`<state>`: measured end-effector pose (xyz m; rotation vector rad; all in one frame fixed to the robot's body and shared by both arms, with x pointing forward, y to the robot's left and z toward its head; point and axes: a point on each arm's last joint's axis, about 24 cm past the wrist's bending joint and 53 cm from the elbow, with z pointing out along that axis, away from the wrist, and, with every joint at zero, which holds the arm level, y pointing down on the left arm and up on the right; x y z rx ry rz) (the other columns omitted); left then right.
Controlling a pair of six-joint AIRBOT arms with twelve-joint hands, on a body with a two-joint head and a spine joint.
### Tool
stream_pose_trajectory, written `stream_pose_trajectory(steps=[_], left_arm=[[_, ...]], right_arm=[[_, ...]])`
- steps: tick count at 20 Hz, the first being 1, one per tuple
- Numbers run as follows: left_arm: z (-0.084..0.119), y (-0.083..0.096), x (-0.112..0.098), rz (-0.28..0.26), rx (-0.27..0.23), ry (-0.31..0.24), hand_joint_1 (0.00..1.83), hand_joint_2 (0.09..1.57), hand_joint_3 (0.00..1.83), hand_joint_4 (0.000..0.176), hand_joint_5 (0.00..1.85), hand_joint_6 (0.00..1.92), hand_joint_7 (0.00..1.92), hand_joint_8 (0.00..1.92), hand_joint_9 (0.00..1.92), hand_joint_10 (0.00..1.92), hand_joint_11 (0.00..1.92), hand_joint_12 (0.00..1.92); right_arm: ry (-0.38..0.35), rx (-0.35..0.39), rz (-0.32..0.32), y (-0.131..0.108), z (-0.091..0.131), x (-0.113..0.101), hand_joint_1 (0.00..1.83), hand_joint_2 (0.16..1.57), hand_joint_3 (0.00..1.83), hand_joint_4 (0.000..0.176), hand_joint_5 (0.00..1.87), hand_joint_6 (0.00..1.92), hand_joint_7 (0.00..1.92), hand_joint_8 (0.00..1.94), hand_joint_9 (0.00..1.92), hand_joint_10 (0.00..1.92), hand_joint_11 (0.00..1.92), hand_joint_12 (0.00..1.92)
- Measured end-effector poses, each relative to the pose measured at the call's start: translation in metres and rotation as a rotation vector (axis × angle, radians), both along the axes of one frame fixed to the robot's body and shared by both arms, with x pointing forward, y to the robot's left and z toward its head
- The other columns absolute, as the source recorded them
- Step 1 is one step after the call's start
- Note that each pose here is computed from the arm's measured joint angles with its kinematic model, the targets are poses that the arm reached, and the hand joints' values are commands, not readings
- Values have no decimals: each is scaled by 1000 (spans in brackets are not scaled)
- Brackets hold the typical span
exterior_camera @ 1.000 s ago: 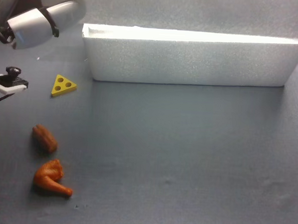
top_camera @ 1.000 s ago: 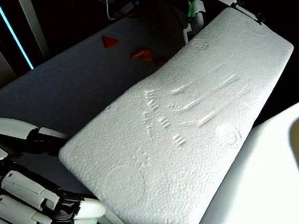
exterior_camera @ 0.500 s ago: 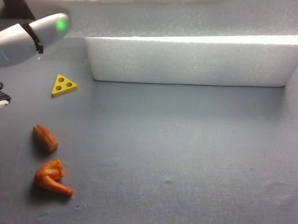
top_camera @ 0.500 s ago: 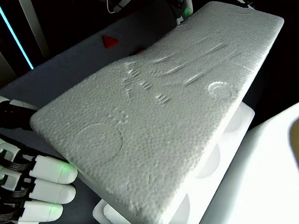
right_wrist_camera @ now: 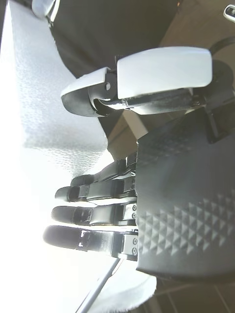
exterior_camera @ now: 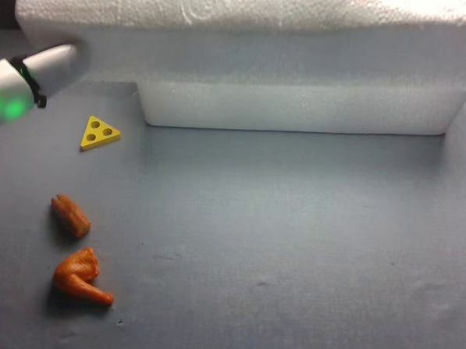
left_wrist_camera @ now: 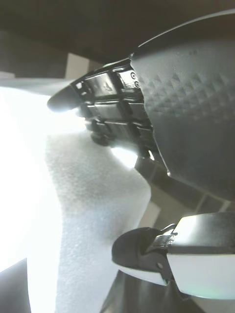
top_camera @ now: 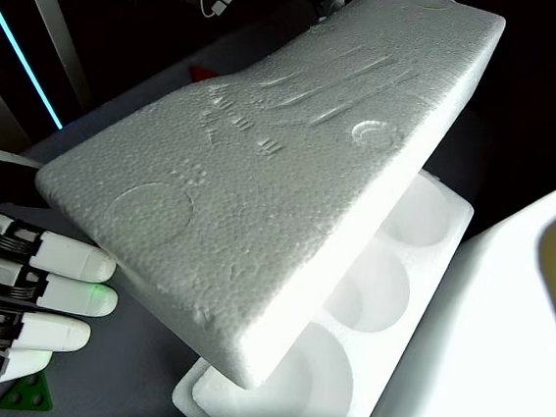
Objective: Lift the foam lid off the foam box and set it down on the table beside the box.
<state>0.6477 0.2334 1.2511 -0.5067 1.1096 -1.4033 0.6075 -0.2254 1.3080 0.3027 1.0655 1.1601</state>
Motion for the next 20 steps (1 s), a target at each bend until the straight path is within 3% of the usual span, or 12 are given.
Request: stream_pose_trajectory(steps=[3, 4, 6, 7, 9, 11, 12, 14, 16, 17, 19, 20], left_arm=[[-4, -3, -5, -14, 23, 16, 497, 1096, 0, 64, 127, 2, 1, 0, 2, 1, 0, 308], [-5, -2, -8, -15, 29, 21, 508, 1093, 0, 62, 127, 2, 0, 0, 0, 0, 0, 320], [-9, -4, -13, -22, 37, 30, 494, 1100, 1, 86, 106, 0, 0, 0, 0, 0, 0, 323], [-11, -4, -15, -24, 43, 40, 504, 1106, 1, 81, 113, 2, 0, 0, 0, 0, 0, 286], [-17, -5, -20, -27, 50, 55, 501, 1116, 4, 43, 118, 3, 0, 0, 0, 0, 0, 304], [-27, -5, -25, -34, 57, 84, 483, 1125, 1, 24, 119, 1, 0, 0, 0, 0, 0, 184], [-32, -7, -28, -38, 56, 101, 490, 1119, 0, 31, 113, 2, 0, 0, 0, 0, 0, 66], [-41, -8, -33, -43, 58, 130, 510, 1121, 1, 19, 86, 0, 0, 0, 0, 0, 0, 45], [-41, -7, -38, -45, 64, 131, 517, 1142, 3, 32, 90, 2, 0, 0, 0, 0, 0, 14], [-42, -5, -39, -43, 64, 130, 531, 1144, 3, 29, 102, 7, 0, 0, 0, 0, 0, 6], [-48, -4, -40, -49, 61, 147, 544, 1154, 6, 0, 93, 3, 0, 0, 0, 0, 0, 0], [-56, -5, -40, -53, 45, 167, 527, 1151, 4, 0, 94, 3, 0, 0, 0, 0, 0, 0]], right_arm=[[49, -15, 15, 2, -14, -4, 505, 1294, 2, 0, 31, 259, 208, 14, 0, 489, 0, 1068], [65, -19, 23, 4, -18, -5, 474, 1299, 1, 0, 45, 183, 194, 4, 0, 472, 0, 1038], [86, -31, 32, 5, -24, -8, 447, 1283, 0, 0, 72, 99, 171, 2, 23, 416, 0, 1016], [96, -31, 38, 6, -25, -10, 463, 1295, 4, 0, 81, 90, 171, 2, 33, 408, 0, 1025], [113, -42, 49, 8, -30, -13, 432, 1303, 0, 0, 93, 59, 182, 5, 62, 376, 0, 954], [134, -42, 58, 9, -35, -15, 441, 1288, 0, 0, 90, 16, 186, 2, 96, 282, 0, 824], [145, -42, 63, 9, -38, -16, 470, 1296, 1, 0, 78, 6, 170, 3, 92, 263, 0, 715], [164, -46, 71, 11, -42, -19, 466, 1307, 2, 0, 90, 7, 178, 4, 112, 260, 0, 751], [165, -40, 77, 12, -41, -21, 451, 1304, 0, 0, 103, 8, 185, 3, 110, 253, 0, 811], [169, -40, 82, 12, -43, -22, 475, 1303, 0, 0, 100, 5, 174, 2, 101, 237, 0, 740], [181, -51, 95, 14, -48, -24, 490, 1310, 2, 0, 93, 5, 175, 2, 107, 226, 0, 689], [200, -57, 105, 15, -54, -25, 492, 1311, 2, 0, 88, 4, 166, 0, 98, 225, 0, 694]])
